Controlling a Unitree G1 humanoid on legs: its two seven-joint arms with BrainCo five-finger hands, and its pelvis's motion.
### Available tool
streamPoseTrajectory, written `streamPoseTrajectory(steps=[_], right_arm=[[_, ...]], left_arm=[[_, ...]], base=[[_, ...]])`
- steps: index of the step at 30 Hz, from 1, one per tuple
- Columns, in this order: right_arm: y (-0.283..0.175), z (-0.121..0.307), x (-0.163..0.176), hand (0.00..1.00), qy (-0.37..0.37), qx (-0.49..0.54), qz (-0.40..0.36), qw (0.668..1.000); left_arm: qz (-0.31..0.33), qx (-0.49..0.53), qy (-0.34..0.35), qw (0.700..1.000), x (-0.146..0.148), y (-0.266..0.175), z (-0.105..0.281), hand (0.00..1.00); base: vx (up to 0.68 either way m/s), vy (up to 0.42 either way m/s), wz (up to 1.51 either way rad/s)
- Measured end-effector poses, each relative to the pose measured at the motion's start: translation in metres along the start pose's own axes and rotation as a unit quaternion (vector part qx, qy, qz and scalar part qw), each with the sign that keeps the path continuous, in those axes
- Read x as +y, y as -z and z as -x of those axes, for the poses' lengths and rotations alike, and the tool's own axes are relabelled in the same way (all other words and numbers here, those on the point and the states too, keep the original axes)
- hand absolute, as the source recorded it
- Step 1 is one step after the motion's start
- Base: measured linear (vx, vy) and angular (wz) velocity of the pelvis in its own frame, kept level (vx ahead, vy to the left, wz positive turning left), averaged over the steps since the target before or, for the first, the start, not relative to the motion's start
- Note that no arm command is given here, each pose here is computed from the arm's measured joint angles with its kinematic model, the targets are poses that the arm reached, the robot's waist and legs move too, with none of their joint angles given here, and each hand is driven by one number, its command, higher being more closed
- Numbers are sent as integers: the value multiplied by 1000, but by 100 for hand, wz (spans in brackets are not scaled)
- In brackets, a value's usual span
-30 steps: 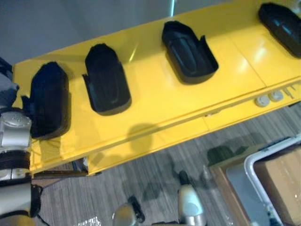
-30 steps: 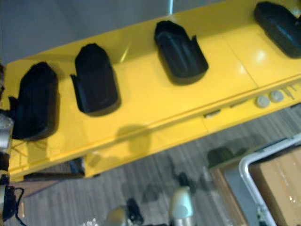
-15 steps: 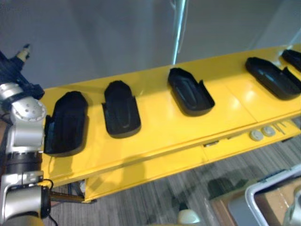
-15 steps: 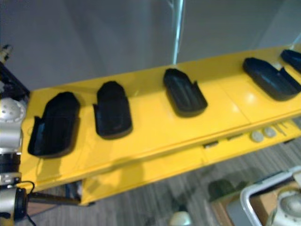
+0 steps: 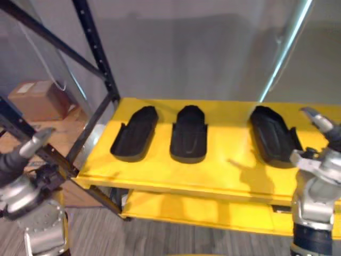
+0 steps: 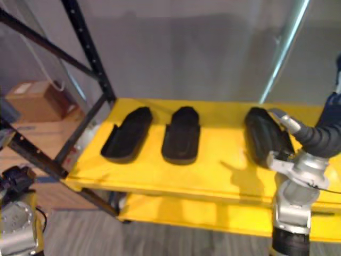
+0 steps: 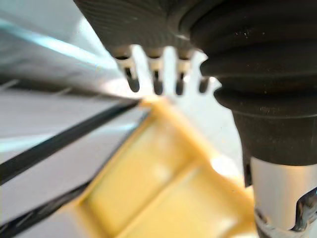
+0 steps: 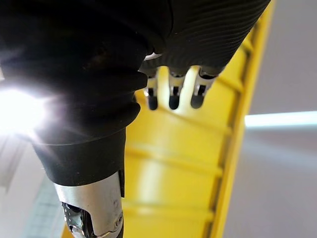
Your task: Walk over and take plastic housings, then place them on the shelf
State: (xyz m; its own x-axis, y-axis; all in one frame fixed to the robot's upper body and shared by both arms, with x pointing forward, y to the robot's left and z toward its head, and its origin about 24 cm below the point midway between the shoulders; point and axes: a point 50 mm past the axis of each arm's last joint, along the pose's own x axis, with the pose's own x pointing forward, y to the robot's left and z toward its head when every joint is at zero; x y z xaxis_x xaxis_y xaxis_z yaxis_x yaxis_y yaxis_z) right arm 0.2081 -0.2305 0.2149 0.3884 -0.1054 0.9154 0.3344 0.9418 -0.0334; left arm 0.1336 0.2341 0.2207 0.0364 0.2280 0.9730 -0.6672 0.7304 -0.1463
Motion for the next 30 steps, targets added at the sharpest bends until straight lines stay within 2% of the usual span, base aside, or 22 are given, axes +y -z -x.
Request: streamPoseTrajectory(steps=[3, 6, 9, 11, 12, 14, 15, 17, 20, 23, 24, 27, 30], right_arm=[[6, 4, 14, 0, -15, 19, -26, 999], [10, 7, 22, 0, -17, 36, -62, 997], [19, 7, 39, 0, -52, 64, -120, 989], [22, 12, 52, 0, -74, 81, -150, 983], [24, 13, 55, 0, -77, 88, -160, 980], [32, 18, 69, 0, -92, 119, -190, 970], [33, 19, 73, 0, -95, 125, -197, 968], [41, 20, 90, 0, -110, 153, -223, 956], [47, 24, 105, 0, -121, 186, -240, 945], [60, 31, 116, 0, -110, 234, -253, 932], [64, 33, 123, 0, -103, 252, -256, 928], [70, 37, 135, 0, -80, 280, -262, 920], [77, 38, 154, 0, -51, 313, -261, 912]], left_arm=[[-15, -31, -70, 997, 9, -10, 3, 0], [-53, -13, -122, 991, 15, -8, 9, 0], [-157, 59, -194, 967, 36, 9, 23, 0], [-266, 143, -244, 922, 62, 28, 49, 0], [-286, 166, -256, 908, 70, 32, 57, 0], [-353, 282, -289, 844, 99, 47, 99, 0], [-366, 315, -291, 826, 106, 51, 112, 0], [-417, 421, -259, 762, 127, 56, 162, 0], [-427, 524, -179, 715, 135, 51, 206, 0], [-375, 630, -60, 678, 125, 48, 245, 0], [-351, 671, -31, 652, 123, 45, 260, 0], [-324, 727, 9, 606, 122, 37, 286, 0], [-273, 797, 47, 536, 119, 20, 318, 0]], base=[[-32, -20, 23], [-38, -24, 34], [-43, -22, 19], [-39, -20, 23], [-22, -15, 12], [-26, -16, 7], [-14, -19, 14], [-11, -22, 8], [-5, -6, 1], [-19, -10, 5], [0, 0, 0], [-32, -8, -7], [-54, -16, -15]])
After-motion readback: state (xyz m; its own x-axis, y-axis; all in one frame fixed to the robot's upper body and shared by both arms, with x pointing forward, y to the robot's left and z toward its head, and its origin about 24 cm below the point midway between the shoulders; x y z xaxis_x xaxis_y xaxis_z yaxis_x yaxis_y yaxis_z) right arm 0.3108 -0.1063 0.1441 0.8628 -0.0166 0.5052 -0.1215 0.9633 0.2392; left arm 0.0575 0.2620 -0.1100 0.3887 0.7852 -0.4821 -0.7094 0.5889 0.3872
